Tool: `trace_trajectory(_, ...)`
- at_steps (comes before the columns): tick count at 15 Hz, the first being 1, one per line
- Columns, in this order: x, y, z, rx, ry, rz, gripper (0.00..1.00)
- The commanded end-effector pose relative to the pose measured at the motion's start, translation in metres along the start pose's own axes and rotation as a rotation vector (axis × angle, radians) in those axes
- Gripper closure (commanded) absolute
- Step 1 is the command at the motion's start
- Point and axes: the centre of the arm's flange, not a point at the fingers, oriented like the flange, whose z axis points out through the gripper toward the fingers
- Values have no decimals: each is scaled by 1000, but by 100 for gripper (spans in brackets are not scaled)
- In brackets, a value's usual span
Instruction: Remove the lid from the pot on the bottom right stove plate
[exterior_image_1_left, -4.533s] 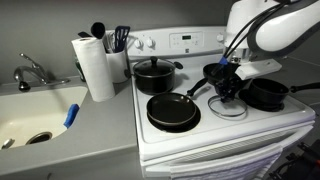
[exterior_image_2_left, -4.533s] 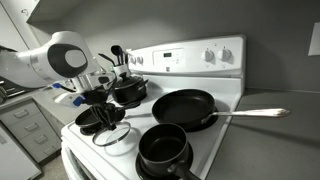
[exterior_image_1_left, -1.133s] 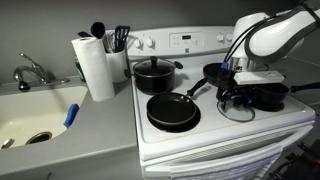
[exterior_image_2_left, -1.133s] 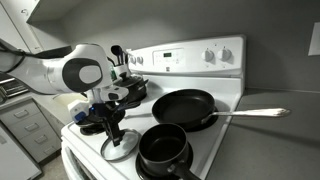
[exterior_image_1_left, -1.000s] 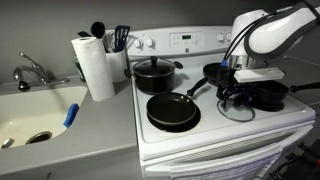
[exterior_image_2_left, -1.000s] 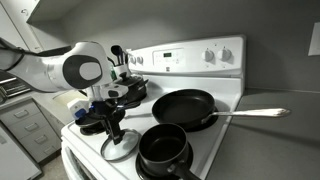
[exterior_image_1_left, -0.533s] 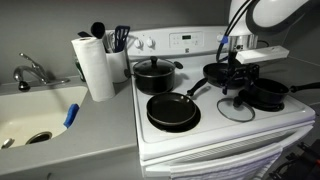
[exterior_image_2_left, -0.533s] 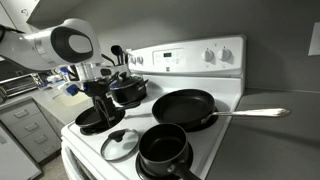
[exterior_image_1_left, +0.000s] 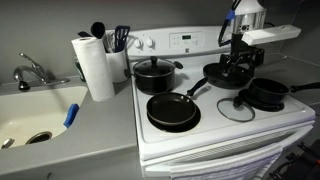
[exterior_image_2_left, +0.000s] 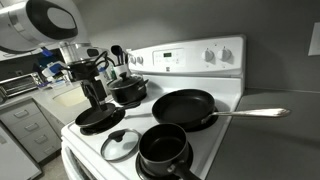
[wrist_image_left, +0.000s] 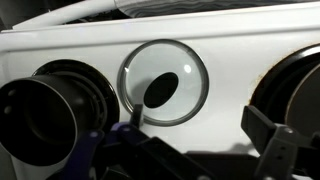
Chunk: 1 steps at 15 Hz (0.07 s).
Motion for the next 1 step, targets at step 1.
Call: trace_trajectory(1, -7, -3, -13, -10, 12, -41, 0)
